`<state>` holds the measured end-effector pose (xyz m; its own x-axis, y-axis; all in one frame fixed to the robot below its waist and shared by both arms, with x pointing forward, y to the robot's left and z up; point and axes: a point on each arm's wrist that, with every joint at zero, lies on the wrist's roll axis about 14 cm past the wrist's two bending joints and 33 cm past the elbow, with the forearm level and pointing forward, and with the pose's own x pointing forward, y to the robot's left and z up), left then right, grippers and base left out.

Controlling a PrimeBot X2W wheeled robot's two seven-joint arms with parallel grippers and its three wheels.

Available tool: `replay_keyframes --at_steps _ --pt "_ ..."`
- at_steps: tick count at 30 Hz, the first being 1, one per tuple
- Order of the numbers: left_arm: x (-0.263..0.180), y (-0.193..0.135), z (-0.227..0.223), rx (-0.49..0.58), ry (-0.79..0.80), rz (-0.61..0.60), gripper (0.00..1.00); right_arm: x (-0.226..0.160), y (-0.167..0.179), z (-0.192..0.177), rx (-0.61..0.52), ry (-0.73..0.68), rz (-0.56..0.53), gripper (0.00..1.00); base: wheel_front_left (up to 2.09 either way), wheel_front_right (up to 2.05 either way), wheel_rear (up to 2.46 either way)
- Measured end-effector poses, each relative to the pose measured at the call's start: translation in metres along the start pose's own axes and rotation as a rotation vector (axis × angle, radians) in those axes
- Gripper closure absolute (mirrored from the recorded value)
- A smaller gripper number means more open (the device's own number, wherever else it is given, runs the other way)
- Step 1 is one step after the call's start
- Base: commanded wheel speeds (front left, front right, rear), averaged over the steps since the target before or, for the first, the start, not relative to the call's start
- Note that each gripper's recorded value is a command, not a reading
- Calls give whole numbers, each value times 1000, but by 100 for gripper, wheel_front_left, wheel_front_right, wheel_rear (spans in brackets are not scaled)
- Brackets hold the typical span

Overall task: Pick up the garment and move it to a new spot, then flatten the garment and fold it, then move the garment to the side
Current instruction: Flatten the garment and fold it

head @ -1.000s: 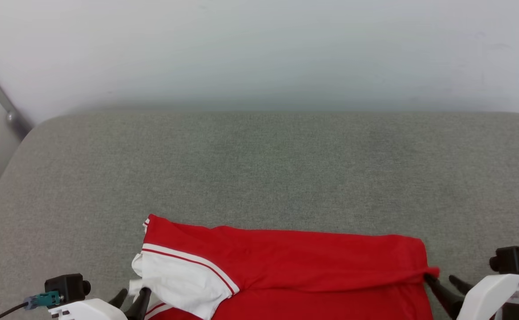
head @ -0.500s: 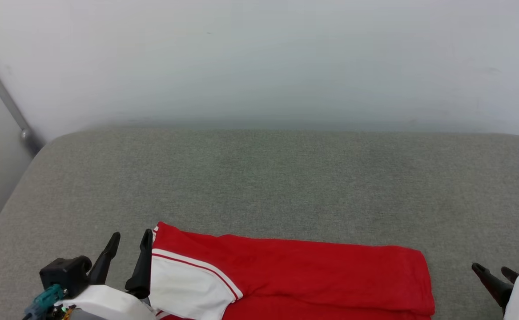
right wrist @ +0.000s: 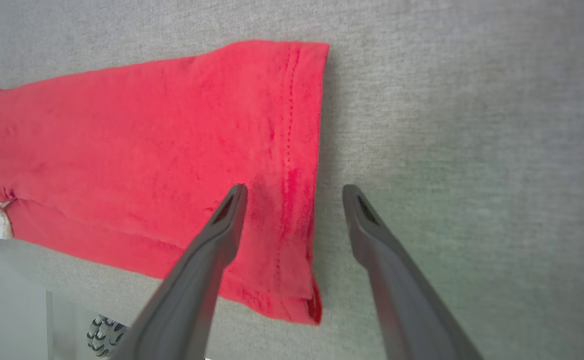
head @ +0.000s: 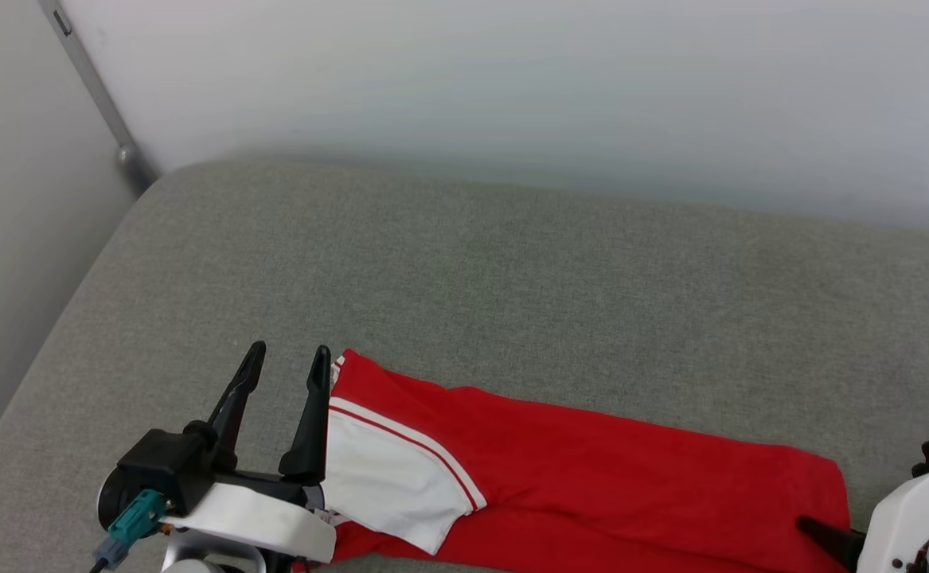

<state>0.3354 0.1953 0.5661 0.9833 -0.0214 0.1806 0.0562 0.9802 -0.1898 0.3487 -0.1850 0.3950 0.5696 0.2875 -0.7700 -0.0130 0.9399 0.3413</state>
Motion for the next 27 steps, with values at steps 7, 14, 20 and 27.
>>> replay_keyframes --at_steps 7,14,20,27 --pt "14 2 -10 8 26 1 0 34 13 -12 22 129 44 0 0 0 0" --pt "16 4 -17 8 42 5 0 39 22 -11 24 153 85 100 0 0 0" --pt "10 4 -15 18 44 4 0 31 30 -5 -8 112 109 100 0 0 0" --pt "0 0 -15 38 60 1 0 7 8 12 -5 31 63 100 0 0 0"
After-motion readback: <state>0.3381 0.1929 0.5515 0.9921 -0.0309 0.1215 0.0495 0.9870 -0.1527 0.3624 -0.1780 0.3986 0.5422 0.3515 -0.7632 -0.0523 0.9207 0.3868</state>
